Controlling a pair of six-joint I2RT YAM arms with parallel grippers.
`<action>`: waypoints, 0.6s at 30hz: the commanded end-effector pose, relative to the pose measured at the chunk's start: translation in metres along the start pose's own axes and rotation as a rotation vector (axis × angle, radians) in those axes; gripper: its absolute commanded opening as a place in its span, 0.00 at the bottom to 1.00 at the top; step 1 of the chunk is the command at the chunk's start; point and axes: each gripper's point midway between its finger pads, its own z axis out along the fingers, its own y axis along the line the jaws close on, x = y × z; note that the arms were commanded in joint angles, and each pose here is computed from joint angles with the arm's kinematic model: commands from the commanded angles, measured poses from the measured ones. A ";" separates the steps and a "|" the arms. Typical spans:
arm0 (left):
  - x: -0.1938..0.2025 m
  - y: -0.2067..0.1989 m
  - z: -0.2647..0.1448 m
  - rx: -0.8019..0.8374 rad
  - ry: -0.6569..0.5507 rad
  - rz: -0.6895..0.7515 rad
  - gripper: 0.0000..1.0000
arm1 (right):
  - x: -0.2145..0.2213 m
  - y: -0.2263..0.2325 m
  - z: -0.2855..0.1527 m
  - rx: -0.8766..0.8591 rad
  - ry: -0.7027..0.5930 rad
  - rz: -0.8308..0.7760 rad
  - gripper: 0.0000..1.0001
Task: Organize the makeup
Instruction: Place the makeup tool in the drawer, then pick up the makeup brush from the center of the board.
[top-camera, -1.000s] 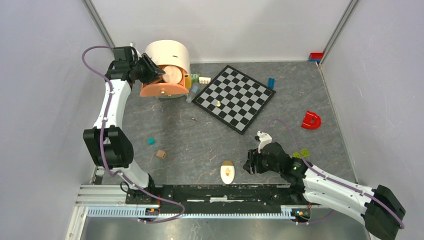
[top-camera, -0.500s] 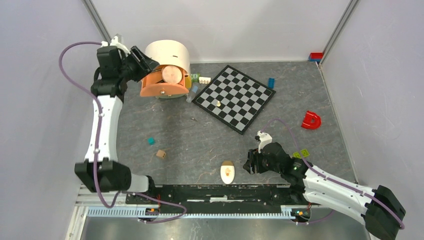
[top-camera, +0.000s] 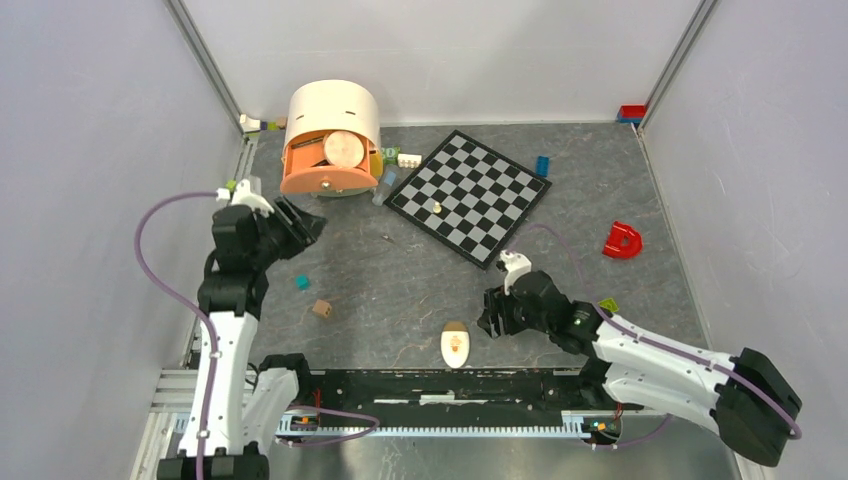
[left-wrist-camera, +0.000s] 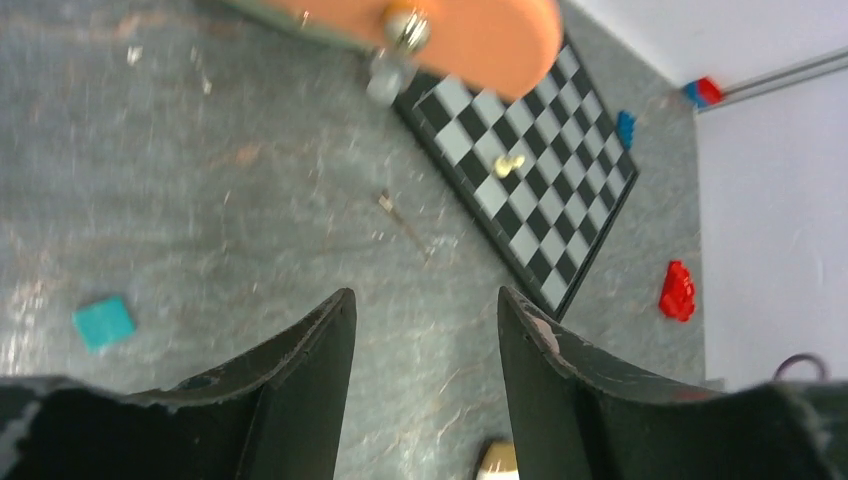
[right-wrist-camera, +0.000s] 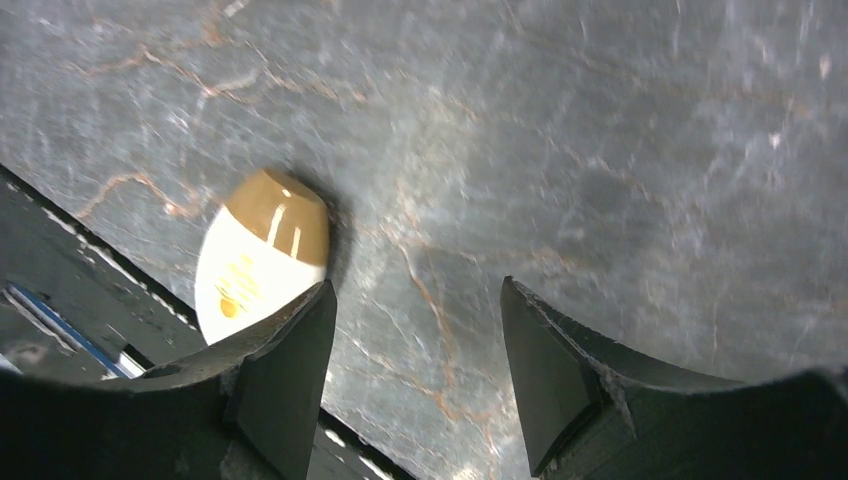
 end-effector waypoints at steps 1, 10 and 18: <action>0.031 0.018 -0.013 -0.038 0.008 -0.047 0.61 | -0.058 0.031 0.005 -0.072 -0.120 -0.107 0.68; 0.069 0.029 -0.027 -0.032 0.090 -0.017 0.63 | -0.135 0.079 0.060 -0.112 -0.167 -0.348 0.75; 0.071 0.023 -0.029 0.003 0.098 0.000 0.65 | -0.164 0.095 0.133 -0.080 -0.134 -0.514 0.75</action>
